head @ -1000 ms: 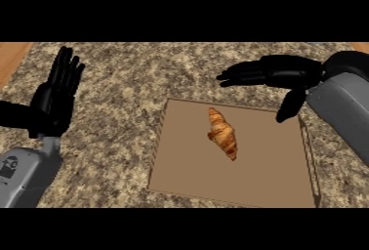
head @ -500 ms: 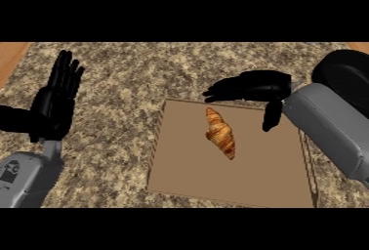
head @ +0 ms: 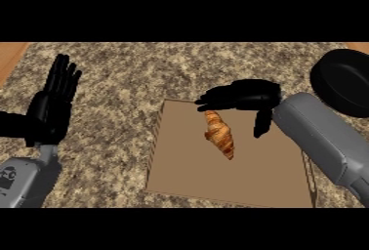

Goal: Pick the croissant from the tray and place it in the pot

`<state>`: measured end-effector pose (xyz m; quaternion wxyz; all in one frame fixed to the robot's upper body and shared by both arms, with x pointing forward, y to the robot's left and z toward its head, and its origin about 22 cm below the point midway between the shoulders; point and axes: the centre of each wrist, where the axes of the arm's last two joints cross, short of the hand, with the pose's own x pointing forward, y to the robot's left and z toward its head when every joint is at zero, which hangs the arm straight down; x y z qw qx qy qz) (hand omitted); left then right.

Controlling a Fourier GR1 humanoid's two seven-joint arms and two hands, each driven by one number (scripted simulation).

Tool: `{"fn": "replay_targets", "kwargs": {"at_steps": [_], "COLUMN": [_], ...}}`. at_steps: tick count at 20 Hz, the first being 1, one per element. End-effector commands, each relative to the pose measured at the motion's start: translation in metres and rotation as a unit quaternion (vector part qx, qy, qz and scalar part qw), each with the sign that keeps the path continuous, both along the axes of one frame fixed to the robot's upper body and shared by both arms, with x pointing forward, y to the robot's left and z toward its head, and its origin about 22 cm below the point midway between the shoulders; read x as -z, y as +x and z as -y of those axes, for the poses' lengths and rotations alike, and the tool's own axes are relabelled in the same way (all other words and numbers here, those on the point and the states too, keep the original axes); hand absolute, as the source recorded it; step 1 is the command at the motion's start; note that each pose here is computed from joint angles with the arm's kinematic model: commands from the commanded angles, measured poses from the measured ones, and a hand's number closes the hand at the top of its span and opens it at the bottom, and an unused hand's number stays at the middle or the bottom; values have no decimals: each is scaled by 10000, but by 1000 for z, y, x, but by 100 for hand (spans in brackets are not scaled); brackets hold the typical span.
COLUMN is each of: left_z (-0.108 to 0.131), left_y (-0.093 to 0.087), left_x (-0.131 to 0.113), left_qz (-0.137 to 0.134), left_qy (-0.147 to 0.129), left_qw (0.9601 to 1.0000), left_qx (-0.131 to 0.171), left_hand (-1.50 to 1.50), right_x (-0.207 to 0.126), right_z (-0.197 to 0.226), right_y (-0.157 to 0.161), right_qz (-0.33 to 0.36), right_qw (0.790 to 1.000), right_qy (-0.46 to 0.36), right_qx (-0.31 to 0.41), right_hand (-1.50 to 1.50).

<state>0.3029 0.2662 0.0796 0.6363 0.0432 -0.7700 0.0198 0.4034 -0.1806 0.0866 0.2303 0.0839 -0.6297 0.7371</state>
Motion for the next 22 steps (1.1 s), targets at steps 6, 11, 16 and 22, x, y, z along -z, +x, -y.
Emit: {"fn": "replay_targets", "kwargs": {"at_steps": [6, 11, 16, 22], "left_z": [-4, -4, -26, 7], "left_y": [10, 7, -3, 6], "left_x": [5, 0, -15, 2], "left_qz": [40, 21, 0, 29], "left_qy": [21, -38, 44, -25], "left_qw": [10000, 10000, 10000, 10000], "left_qx": [-11, 34, 23, 0], "left_hand": [0, 0, 0, 0], "right_x": [36, 50, 65, 82], "right_z": [-26, -40, -40, -53], "right_y": [-7, -6, -17, -27], "right_qz": [-35, -106, -47, -132], "right_qw": [9994, 9996, 9997, 9974], "right_qy": [-308, -272, -223, -206], "right_qx": [129, 1, -126, -671], "right_hand": [-150, -150, -150, 150]}}
